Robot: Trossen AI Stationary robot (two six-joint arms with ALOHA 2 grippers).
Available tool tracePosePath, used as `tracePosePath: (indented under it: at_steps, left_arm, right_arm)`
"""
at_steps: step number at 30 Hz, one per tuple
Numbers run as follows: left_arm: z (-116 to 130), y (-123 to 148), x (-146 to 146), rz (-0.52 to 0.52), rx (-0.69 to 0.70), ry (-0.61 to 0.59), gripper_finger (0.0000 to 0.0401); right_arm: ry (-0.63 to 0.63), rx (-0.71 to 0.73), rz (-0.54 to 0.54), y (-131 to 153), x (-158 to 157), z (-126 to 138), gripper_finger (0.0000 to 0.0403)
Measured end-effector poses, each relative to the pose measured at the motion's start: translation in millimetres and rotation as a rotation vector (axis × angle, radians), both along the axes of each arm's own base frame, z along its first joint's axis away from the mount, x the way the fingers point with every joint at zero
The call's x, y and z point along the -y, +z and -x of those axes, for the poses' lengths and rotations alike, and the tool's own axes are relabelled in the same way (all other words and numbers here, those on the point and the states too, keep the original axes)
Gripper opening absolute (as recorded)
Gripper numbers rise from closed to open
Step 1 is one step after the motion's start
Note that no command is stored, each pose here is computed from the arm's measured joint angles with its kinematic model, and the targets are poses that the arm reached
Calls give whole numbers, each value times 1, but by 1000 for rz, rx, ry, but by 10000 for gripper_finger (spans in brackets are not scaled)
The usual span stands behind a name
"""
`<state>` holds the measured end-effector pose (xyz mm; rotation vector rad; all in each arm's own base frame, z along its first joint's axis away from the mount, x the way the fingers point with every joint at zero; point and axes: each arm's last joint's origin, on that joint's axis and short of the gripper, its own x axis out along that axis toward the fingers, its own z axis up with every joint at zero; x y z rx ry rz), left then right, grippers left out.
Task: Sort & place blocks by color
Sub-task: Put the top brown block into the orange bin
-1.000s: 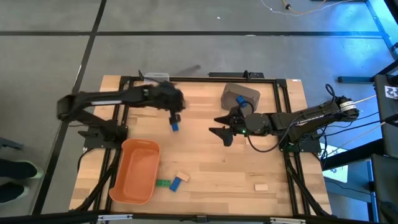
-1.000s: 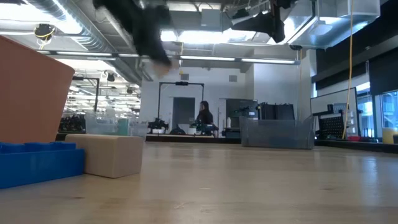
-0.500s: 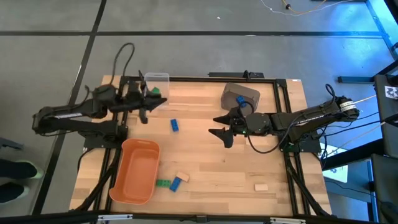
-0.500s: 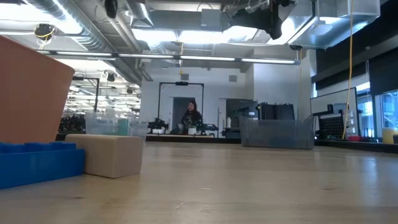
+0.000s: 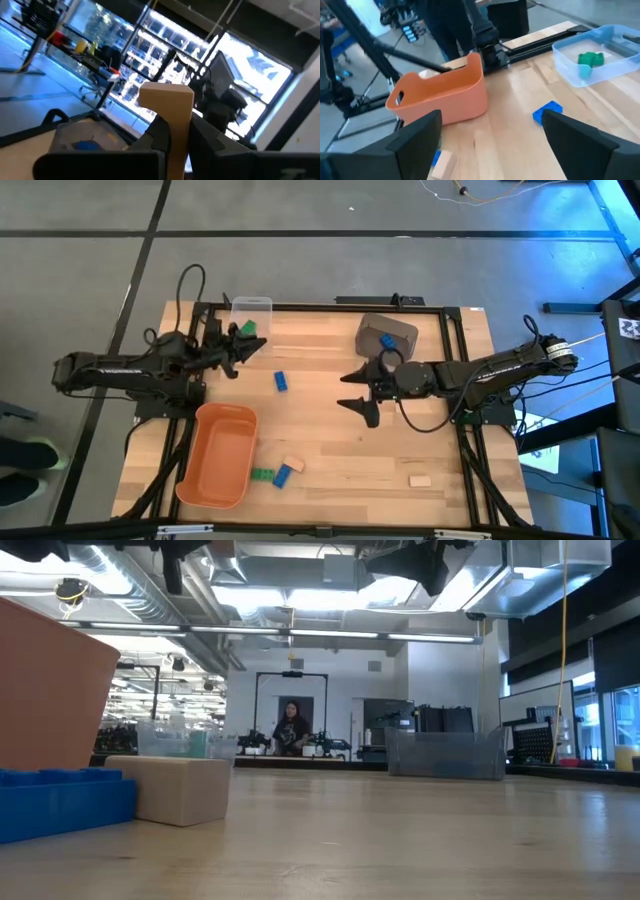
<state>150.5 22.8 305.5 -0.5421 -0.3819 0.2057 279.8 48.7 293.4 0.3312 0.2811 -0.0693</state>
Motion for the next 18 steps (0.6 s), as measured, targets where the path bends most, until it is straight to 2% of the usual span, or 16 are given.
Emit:
tracePosePath:
  at_steps: [7, 18]
  left_arm:
    - [-5, -3, 3, 22, -13, 30, 31]
    - [-31, -9, 8, 17, 10, -33, 32]
  right_arm:
    - [36, -9, 63, -1, 0, 0, 344]
    - [40, 27, 94, 2, 0, -2, 344]
